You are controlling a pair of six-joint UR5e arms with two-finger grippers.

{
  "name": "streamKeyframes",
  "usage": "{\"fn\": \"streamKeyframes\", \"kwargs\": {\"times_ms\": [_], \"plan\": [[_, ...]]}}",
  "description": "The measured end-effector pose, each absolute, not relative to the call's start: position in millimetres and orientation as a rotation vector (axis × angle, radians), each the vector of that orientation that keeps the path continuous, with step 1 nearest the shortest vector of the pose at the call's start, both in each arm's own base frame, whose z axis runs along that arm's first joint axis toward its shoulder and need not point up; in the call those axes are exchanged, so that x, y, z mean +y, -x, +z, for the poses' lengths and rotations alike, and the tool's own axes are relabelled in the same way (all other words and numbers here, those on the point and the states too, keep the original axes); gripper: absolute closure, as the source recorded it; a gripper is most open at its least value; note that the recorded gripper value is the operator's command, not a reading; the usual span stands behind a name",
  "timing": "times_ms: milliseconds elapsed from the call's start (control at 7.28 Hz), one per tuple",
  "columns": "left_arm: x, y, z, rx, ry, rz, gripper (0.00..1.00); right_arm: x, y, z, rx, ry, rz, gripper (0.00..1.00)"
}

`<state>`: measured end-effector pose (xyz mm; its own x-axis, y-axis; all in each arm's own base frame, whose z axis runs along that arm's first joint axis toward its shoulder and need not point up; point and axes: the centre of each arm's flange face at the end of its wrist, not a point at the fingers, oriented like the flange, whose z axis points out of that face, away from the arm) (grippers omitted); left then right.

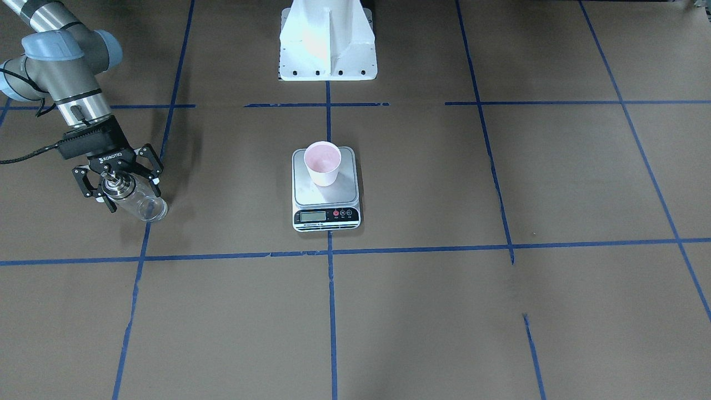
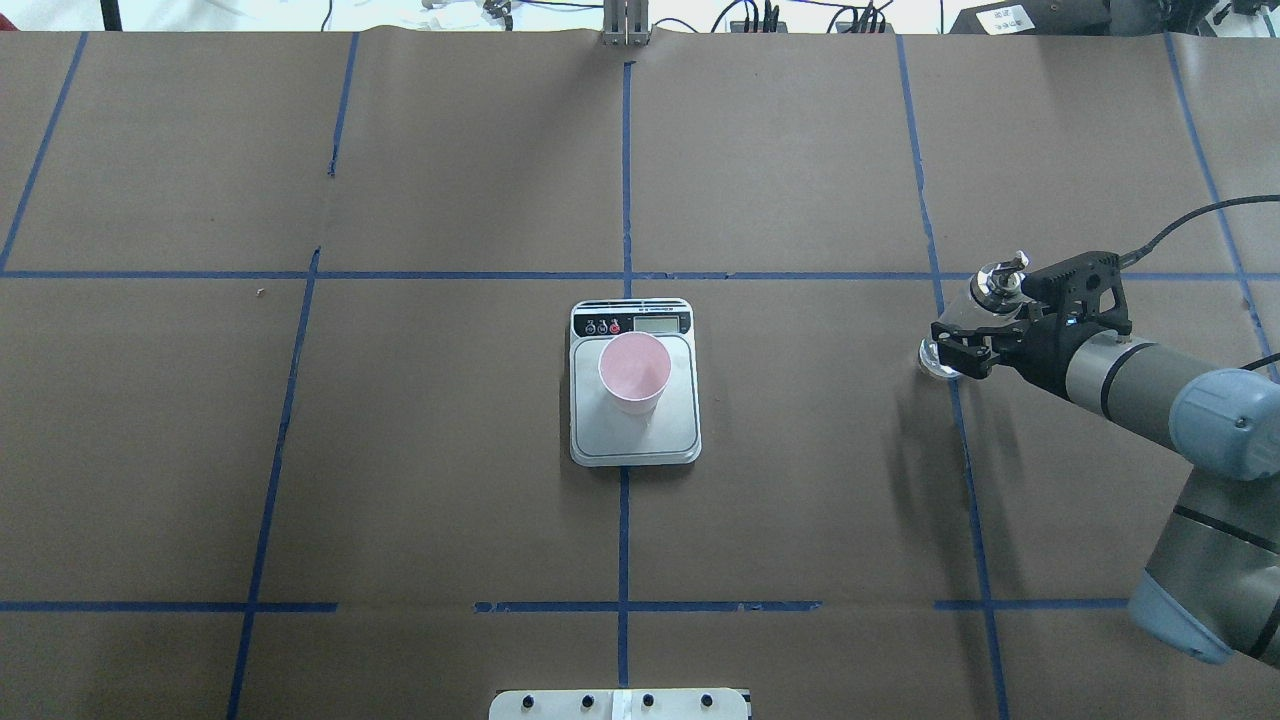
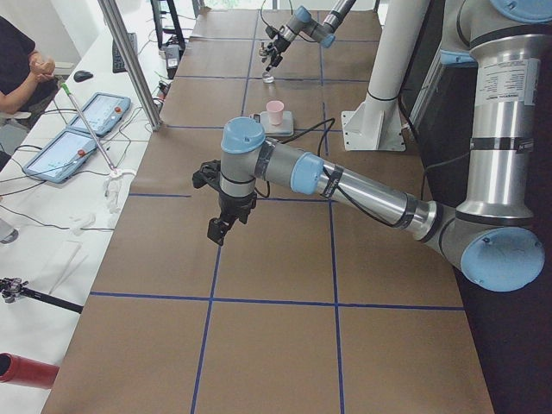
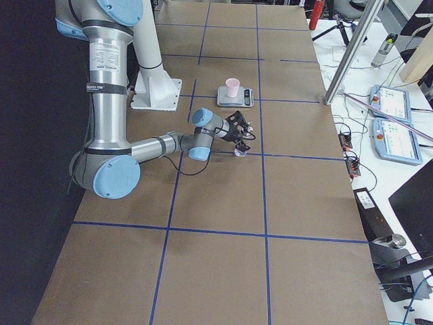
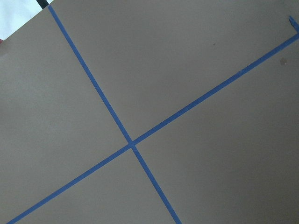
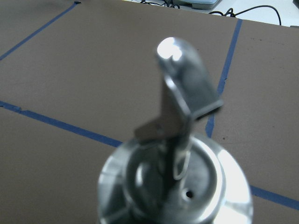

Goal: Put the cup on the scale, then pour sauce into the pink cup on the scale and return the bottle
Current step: 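Open the right gripper and pull it back from the glass bottle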

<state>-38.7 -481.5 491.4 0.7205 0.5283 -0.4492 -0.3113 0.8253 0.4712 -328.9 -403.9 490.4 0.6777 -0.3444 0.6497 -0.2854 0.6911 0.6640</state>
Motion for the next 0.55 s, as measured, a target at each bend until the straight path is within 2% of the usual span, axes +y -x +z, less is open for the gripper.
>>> {"fn": "streamKeyframes", "kwargs": {"times_ms": [549], "plan": [[-481.4, 38.8, 490.4, 0.605, -0.383, 0.477, 0.00, -372.3, 293.6, 490.2, -0.877, -0.766, -0.074, 0.00]]}}
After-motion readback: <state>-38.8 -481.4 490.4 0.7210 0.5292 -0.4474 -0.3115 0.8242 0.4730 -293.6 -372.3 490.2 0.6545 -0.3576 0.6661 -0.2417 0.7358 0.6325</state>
